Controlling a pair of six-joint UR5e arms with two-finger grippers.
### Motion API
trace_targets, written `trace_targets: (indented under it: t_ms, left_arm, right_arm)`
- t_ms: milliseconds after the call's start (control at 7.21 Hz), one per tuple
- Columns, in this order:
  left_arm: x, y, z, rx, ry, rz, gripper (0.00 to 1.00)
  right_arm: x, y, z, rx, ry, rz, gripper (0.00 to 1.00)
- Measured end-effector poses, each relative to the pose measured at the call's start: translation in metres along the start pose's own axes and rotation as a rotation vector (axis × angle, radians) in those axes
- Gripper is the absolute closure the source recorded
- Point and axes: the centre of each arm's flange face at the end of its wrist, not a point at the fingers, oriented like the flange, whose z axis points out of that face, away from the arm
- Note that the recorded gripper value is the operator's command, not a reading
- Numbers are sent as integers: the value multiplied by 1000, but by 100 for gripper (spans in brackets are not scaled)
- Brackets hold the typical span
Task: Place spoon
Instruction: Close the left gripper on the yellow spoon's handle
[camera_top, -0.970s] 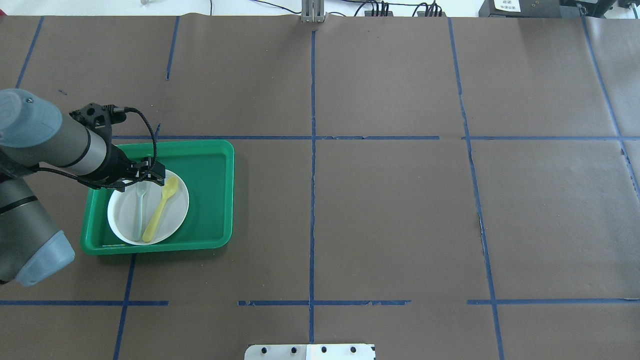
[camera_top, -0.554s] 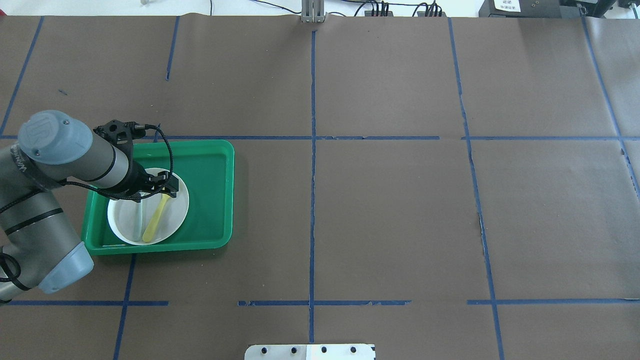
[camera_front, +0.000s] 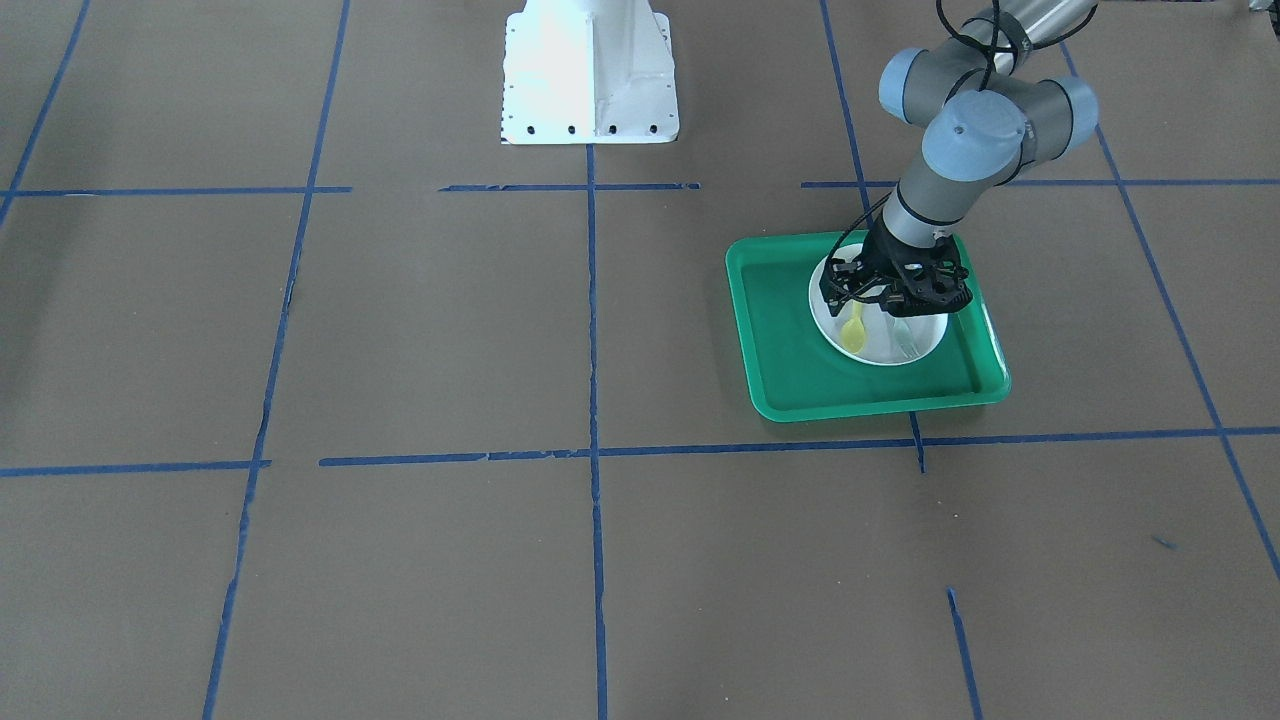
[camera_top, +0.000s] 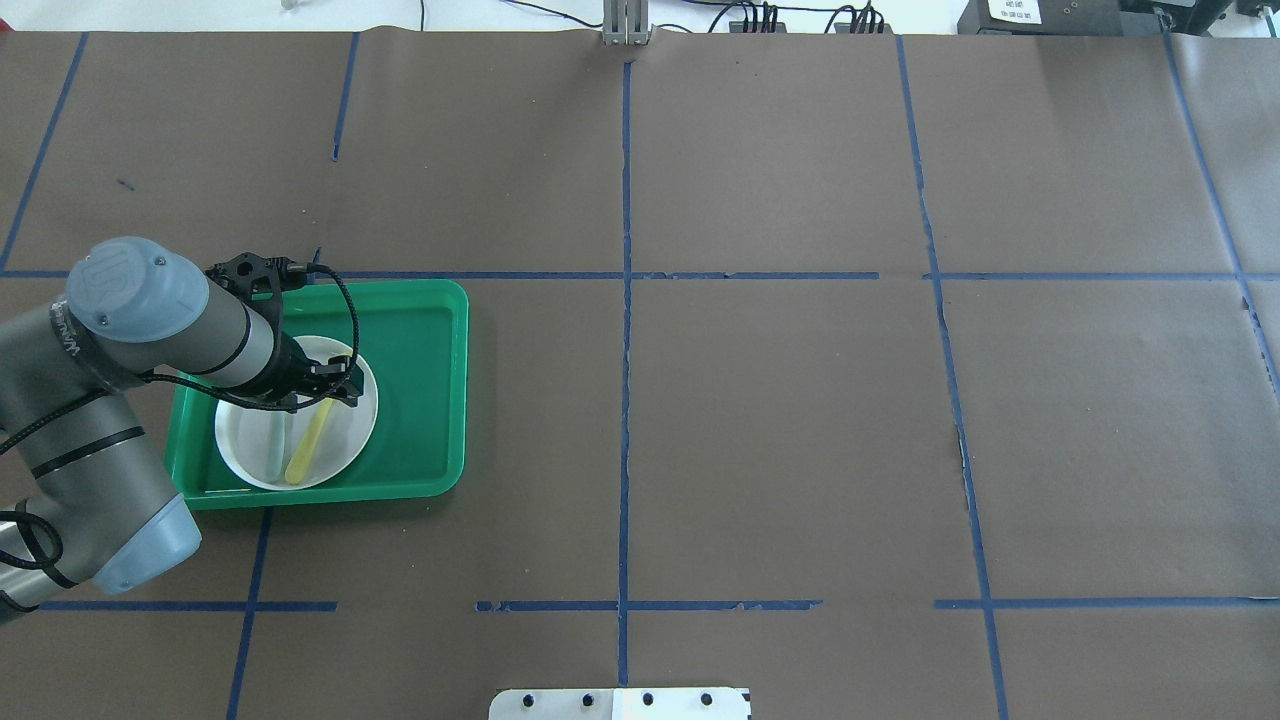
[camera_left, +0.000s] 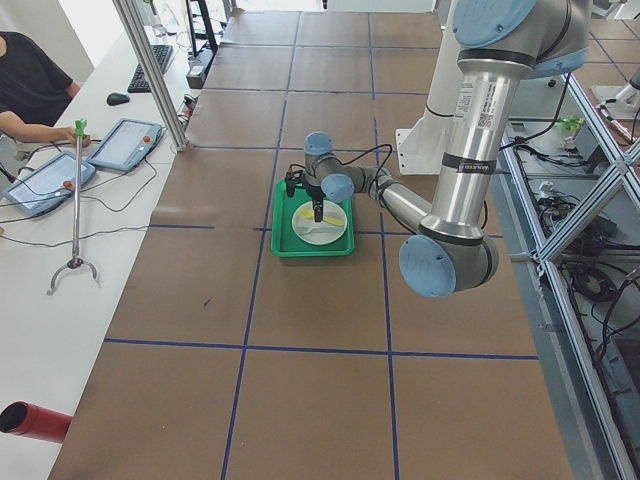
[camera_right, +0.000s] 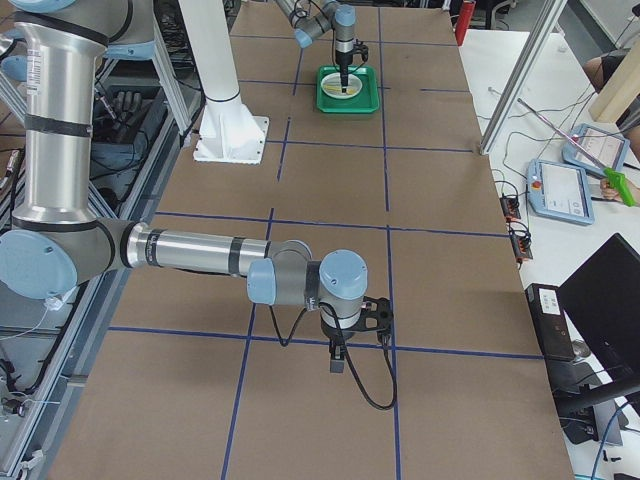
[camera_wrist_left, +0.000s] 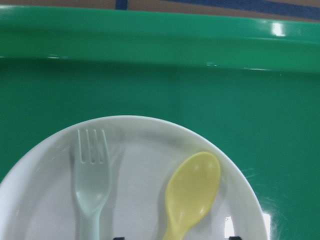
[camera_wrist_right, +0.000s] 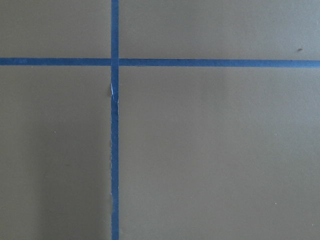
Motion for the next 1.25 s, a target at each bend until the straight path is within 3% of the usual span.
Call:
trace_targets:
  t_ms: [1248]
  left_arm:
    - [-2, 1, 11, 3, 25, 18, 32]
  right_arm:
    - [0, 0, 0, 0, 0, 0, 0]
